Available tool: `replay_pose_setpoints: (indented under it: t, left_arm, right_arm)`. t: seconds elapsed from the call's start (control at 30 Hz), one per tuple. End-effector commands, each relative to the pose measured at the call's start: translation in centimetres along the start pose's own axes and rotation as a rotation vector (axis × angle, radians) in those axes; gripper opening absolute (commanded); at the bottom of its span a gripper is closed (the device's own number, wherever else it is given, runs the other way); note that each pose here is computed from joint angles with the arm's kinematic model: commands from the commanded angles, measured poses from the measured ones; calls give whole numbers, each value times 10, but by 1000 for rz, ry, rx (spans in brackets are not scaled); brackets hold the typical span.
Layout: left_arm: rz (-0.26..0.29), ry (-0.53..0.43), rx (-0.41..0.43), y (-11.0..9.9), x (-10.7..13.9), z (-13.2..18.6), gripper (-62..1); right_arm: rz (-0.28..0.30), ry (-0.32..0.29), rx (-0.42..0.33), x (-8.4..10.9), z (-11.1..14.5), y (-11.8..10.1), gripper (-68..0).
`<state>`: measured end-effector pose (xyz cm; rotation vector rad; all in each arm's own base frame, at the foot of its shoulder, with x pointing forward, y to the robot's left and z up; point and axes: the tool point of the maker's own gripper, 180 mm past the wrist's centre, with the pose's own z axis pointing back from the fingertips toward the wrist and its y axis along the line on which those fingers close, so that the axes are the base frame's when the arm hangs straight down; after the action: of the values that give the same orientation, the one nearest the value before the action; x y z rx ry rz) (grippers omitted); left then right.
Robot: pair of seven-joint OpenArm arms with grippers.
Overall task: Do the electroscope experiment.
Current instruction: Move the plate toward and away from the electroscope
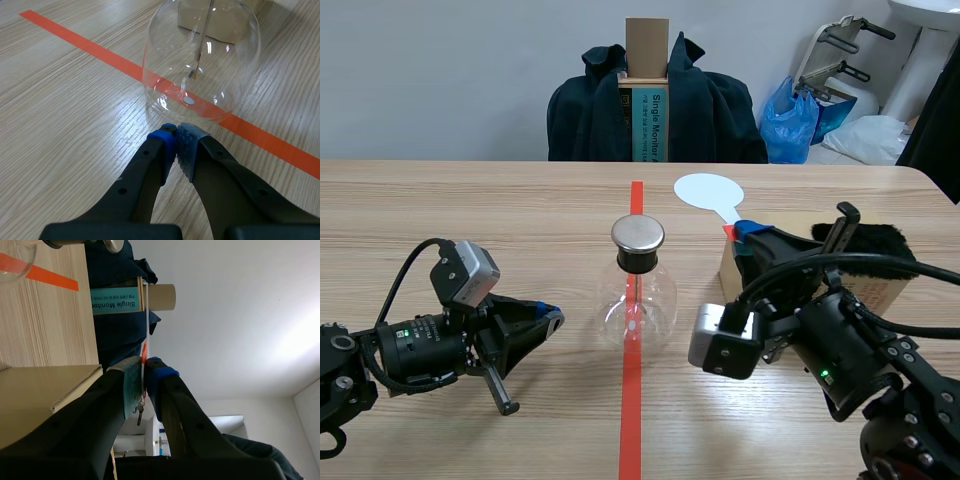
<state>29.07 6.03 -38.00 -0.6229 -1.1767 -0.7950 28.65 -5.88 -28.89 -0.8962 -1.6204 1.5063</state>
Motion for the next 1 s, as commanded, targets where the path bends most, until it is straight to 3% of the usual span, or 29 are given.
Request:
replay_pose_setpoints:
  t: [0.0, 0.27, 0.7, 0.97]
  left_arm:
    - [-6, -46, 2, 2, 13, -3, -590]
    - [-6, -46, 2, 2, 13, -3, -590]
    - [-6, -46, 2, 2, 13, -3, -590]
    - [-6, -46, 2, 2, 13, -3, -590]
  right_arm:
    - [23, 6, -34, -8, -1, -13, -667]
    - [40, -29, -76, -3, 3, -20, -667]
    - [49, -287, -72, 42, 10, -18, -667]
    - [50, -369, -62, 57, 15, -16, -667]
